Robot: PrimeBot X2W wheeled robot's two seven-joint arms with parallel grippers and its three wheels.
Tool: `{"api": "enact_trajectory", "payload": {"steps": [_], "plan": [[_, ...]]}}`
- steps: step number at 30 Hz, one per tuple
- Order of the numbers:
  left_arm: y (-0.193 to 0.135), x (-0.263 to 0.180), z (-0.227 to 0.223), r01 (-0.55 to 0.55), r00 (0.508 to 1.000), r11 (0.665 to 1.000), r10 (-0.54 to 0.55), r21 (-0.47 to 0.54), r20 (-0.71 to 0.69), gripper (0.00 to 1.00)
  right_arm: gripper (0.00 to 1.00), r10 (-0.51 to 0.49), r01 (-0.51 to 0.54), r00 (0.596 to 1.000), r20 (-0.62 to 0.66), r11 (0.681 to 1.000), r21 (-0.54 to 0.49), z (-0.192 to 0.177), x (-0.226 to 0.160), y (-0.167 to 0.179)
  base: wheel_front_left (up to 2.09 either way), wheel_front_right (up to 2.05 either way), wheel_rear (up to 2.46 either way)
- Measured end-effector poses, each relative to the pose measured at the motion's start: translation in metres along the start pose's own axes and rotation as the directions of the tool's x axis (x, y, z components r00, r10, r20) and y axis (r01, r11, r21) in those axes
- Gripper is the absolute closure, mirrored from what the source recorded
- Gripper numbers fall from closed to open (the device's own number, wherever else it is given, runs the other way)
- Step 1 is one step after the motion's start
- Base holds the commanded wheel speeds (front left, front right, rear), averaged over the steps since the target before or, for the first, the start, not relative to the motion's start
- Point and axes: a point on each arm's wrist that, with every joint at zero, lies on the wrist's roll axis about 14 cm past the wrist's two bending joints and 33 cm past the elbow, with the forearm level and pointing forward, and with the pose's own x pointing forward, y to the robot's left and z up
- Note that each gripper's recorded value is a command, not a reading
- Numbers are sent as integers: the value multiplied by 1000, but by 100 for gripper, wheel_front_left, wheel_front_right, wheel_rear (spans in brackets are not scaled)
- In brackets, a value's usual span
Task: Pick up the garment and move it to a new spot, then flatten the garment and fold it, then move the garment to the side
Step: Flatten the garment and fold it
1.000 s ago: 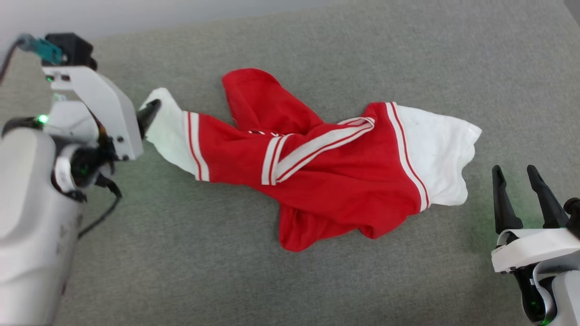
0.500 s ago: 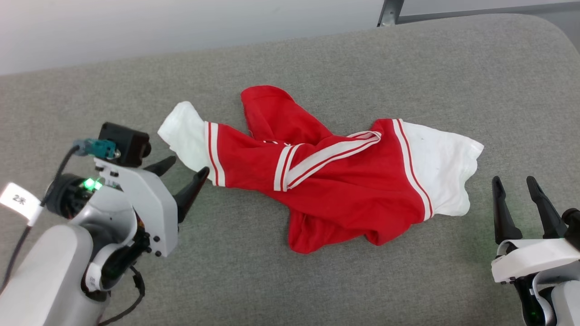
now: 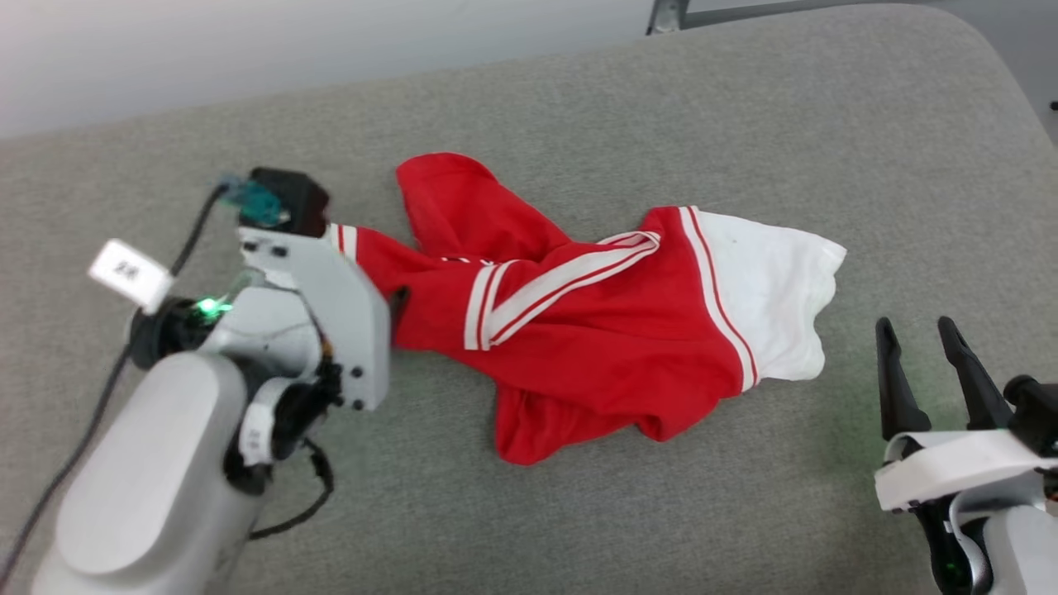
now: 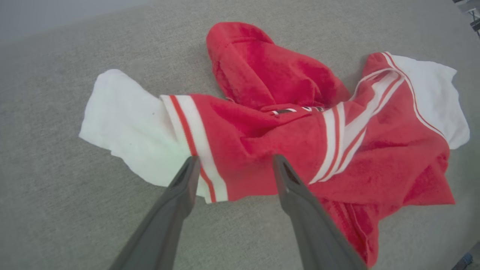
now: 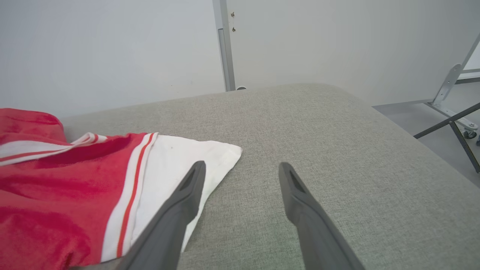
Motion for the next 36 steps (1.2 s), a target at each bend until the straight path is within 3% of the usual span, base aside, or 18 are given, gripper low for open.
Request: {"api": "enact_trajectory", "payload": {"steps": [16, 27, 29, 30, 31, 32, 36], "plan": [[-70, 31, 8, 144, 989, 984, -138, 106, -61, 0, 0, -126, 126, 992, -3, 992, 17, 0, -21, -33, 0, 0, 0], [-48, 49, -22, 30, 970, 985, 11, 169, -241, 1, 0, -167, 168, 986, -22, 985, 29, -7, -29, -41, 0, 0, 0], [-48, 48, -27, 26, 962, 986, 19, 162, -272, 28, 0, -170, 171, 985, -23, 985, 30, -8, -30, -42, 0, 0, 0], [-48, 48, -28, 23, 960, 987, 22, 157, -280, 59, 0, -172, 172, 985, -23, 985, 31, -8, -30, -42, 0, 0, 0], [-48, 48, -29, 17, 957, 989, 27, 149, -287, 72, 0, -172, 173, 985, -24, 984, 32, -8, -30, -42, 0, 0, 0], [-47, 47, -30, 12, 955, 990, 31, 143, -295, 100, 0, -173, 174, 985, -24, 984, 33, -8, -30, -42, 0, 0, 0], [-44, 43, -30, -1, 947, 991, 45, 137, -319, 100, 0, -172, 173, 985, -25, 984, 37, -9, -29, -41, 0, 0, 0]]}}
